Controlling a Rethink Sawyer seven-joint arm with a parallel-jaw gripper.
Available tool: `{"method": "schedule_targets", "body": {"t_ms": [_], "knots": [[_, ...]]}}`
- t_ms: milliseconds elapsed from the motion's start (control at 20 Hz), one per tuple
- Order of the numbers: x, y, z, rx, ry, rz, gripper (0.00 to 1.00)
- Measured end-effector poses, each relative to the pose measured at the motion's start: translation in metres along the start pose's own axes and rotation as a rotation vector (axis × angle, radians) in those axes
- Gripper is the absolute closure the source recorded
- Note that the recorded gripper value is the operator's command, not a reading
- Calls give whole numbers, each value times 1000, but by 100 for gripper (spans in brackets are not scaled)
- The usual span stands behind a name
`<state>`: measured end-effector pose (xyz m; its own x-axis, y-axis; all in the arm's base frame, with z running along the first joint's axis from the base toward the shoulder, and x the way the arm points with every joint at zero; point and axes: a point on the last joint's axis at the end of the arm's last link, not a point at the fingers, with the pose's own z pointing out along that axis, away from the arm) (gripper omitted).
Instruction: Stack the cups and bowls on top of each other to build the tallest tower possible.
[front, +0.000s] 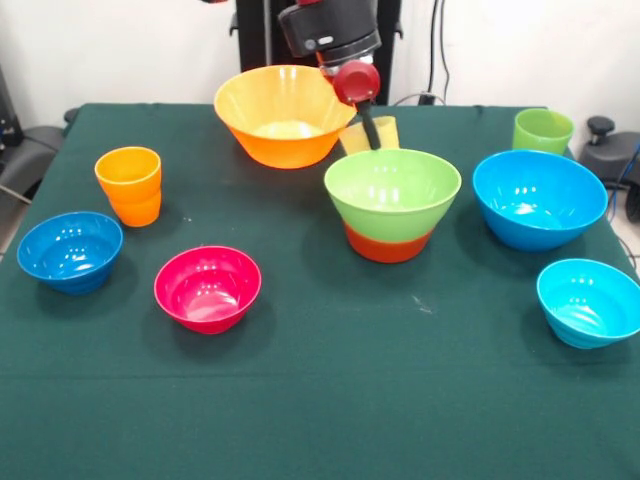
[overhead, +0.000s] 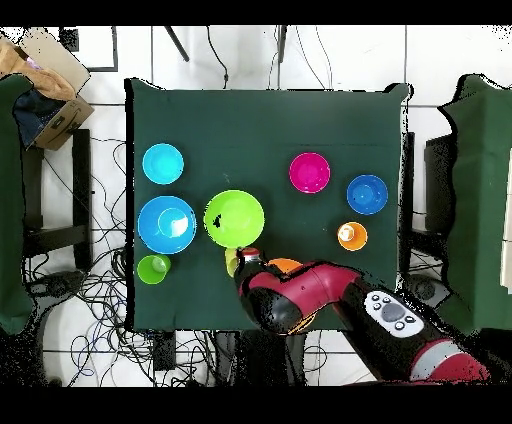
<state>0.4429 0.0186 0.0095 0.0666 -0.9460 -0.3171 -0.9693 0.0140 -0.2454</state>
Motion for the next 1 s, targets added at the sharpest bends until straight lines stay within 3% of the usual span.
{"method": "schedule_targets", "body": {"t_ms": [350,600,850,900,950,1000], "knots": [[-6,1,0,-25,30,14,100],[-5,-1,-7,-95,92,80,100],[-18,-14,-34,-258,212,181,100],[-23,-17,-41,-296,238,198,100],[-36,-21,-54,-366,278,225,100],[-43,-24,-61,-401,296,241,100]]}}
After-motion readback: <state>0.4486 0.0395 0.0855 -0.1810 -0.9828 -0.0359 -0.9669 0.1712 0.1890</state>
